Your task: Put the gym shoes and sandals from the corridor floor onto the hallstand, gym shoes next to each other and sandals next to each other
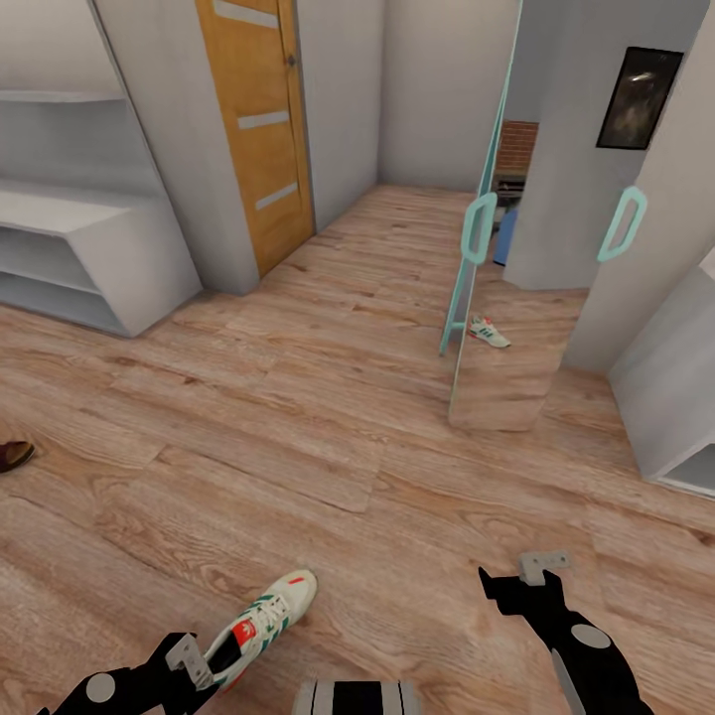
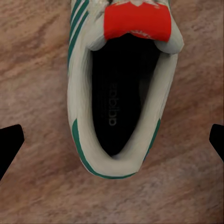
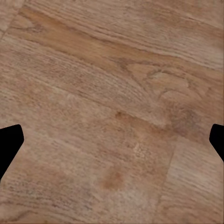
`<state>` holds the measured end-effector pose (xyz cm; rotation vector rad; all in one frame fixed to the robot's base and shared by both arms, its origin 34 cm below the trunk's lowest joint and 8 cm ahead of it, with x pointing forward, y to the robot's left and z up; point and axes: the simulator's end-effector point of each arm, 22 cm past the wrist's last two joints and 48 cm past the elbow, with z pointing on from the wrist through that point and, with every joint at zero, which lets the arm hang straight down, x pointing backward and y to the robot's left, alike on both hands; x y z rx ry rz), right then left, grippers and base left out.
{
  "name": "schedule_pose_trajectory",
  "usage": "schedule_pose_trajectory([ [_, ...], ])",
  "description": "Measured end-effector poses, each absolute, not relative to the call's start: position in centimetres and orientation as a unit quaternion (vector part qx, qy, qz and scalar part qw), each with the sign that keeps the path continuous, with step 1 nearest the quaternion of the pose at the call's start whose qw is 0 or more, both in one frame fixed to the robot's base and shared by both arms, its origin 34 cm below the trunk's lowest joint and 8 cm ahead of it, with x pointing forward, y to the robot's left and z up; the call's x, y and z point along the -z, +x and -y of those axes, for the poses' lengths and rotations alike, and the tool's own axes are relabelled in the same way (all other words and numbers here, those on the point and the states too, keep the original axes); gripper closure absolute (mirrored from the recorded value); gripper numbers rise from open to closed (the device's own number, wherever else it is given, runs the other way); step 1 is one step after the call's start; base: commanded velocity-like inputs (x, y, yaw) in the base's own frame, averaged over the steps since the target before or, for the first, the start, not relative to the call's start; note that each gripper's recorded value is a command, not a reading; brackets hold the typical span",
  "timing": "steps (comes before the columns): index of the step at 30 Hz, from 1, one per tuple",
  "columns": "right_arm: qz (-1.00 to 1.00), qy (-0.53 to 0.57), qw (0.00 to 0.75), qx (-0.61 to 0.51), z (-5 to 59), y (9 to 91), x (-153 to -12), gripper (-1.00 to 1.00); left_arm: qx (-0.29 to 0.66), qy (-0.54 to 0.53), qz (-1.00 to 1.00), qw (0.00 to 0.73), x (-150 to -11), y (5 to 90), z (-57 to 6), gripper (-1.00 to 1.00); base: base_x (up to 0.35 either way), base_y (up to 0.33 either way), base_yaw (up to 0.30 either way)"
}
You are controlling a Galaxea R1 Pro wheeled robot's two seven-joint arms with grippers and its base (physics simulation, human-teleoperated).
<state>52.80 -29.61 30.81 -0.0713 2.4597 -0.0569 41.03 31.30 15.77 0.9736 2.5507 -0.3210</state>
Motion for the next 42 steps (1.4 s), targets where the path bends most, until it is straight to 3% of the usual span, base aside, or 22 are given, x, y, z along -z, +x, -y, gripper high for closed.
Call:
schedule_pose_trajectory([
  [42,-0.945,-0.027,0.326,0.02,29.54,52.49,-30.04,-1.0,0.115,0.353,-0.906,0.203,-15.61,41.71,-30.66,-1.0,0.011,0.0,0.0],
])
